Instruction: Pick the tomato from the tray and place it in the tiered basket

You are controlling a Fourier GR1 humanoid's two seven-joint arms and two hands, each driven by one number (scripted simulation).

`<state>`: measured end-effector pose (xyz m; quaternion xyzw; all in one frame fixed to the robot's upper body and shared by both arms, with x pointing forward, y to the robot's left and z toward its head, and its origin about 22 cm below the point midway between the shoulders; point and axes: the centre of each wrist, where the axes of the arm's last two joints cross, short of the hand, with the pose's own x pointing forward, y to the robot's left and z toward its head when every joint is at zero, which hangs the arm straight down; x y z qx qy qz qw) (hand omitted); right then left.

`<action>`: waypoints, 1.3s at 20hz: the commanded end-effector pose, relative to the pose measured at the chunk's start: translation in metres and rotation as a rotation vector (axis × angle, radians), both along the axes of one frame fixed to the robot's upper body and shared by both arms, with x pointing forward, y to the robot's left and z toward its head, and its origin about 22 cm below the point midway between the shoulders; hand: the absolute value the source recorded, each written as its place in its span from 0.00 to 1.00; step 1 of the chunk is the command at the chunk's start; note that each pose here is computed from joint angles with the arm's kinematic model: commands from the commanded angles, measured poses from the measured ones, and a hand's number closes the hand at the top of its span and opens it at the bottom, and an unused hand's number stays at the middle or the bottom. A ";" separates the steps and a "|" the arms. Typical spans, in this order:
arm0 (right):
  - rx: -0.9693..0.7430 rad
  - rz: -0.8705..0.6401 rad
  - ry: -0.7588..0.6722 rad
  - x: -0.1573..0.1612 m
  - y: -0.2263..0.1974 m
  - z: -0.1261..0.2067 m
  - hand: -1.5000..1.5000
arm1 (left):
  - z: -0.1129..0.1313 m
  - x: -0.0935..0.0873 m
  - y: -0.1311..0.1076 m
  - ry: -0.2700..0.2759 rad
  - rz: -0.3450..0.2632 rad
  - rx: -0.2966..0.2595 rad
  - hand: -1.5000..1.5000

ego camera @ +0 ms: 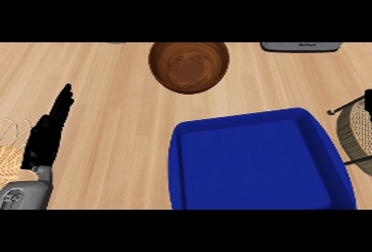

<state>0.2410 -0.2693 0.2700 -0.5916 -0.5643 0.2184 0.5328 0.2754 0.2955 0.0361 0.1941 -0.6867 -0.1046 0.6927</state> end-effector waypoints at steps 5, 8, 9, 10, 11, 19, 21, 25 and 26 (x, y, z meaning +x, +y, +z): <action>-0.205 -0.188 0.061 0.019 -0.072 0.001 1.00 | -0.011 -0.010 0.007 0.012 0.015 0.005 0.50; -0.229 -0.167 0.061 0.032 -0.101 -0.018 1.00 | -0.004 0.011 0.004 -0.004 -0.002 -0.011 0.50; -0.219 -0.159 0.097 0.030 -0.109 -0.004 1.00 | 0.012 -0.005 0.007 -0.010 0.001 -0.002 0.50; -0.198 -0.138 0.083 0.033 -0.100 0.002 1.00 | -0.013 0.004 -0.005 0.008 0.009 0.007 0.50; -0.213 -0.102 0.097 0.017 -0.108 0.001 1.00 | -0.027 -0.006 0.010 -0.026 0.012 -0.003 0.50; -0.068 -0.041 0.187 0.038 -0.144 -0.046 1.00 | -0.003 -0.017 0.003 0.002 -0.006 0.008 0.50; -0.051 -0.009 0.204 0.031 -0.152 -0.045 1.00 | 0.003 0.027 0.000 -0.010 0.015 0.005 0.50; 0.244 -0.066 0.239 0.034 -0.168 -0.073 1.00 | 0.000 0.004 0.008 -0.006 0.011 -0.009 0.50; 0.222 -0.079 0.289 0.042 -0.164 -0.076 0.00 | 0.006 0.003 0.006 0.010 -0.009 0.008 0.50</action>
